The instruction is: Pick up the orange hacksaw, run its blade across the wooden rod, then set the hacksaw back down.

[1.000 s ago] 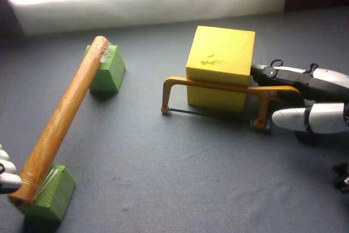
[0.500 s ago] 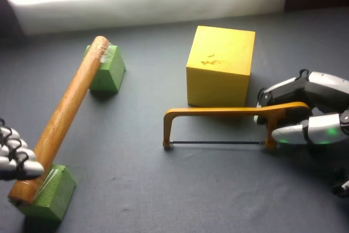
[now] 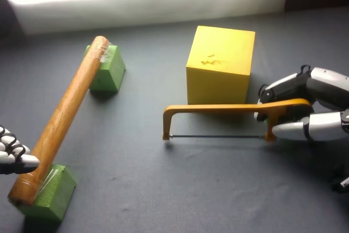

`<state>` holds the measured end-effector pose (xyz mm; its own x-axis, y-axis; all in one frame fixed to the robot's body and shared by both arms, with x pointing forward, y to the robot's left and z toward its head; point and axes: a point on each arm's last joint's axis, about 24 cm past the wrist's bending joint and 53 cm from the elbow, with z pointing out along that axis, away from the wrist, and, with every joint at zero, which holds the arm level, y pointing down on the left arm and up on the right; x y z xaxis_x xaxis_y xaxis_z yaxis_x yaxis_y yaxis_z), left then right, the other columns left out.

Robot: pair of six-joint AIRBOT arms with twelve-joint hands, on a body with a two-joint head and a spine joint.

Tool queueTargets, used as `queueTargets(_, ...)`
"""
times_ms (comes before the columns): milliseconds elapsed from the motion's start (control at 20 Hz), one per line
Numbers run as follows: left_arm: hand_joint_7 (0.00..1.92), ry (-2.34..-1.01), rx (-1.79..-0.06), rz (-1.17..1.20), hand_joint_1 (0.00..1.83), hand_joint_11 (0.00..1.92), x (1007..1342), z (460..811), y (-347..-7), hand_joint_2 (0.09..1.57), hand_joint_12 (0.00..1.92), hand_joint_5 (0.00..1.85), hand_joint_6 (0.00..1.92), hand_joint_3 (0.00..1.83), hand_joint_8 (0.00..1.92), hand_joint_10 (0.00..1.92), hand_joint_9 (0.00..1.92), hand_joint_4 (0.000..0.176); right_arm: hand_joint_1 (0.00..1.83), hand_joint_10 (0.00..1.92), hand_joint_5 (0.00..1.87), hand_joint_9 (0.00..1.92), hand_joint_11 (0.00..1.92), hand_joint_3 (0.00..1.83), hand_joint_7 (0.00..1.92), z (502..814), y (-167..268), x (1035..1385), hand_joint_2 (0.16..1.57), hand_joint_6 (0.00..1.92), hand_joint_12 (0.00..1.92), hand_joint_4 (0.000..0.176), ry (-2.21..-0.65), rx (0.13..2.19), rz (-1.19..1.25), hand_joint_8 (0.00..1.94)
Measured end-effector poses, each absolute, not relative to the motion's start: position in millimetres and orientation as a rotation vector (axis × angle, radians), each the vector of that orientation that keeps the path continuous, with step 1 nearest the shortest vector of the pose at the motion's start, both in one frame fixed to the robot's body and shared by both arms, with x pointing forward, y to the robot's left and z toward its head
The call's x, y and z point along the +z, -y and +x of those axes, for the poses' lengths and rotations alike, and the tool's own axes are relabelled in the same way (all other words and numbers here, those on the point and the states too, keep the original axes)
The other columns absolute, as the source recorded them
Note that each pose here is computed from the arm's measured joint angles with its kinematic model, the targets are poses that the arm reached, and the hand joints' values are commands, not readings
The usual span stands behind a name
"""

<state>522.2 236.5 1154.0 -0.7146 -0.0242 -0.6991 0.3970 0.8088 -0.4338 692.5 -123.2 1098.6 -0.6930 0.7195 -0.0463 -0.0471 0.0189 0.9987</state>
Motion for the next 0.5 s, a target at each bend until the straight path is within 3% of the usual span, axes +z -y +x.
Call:
queueTargets(200,0.11,-2.265,-0.759,0.242,0.07,0.0,1153.9,520.9,-237.3,1.23,0.22,0.09,0.0,0.0,0.0,0.0,0.08,0.0,1.26,1.22,0.88,1.07,1.05,0.0,0.97,690.7,117.7,1124.6,1.15,0.93,1.49,0.0,-1.612,1.767,0.709,1.27)
queueTargets(500,0.11,-2.23,-0.748,0.236,0.09,0.0,1156.7,525.7,-239.2,1.22,0.17,0.08,0.0,0.0,0.0,0.0,0.07,0.0,1.26,1.16,0.89,1.09,1.08,0.0,0.96,678.7,99.2,1162.7,1.15,0.93,1.42,0.0,-1.46,1.859,0.704,1.28)
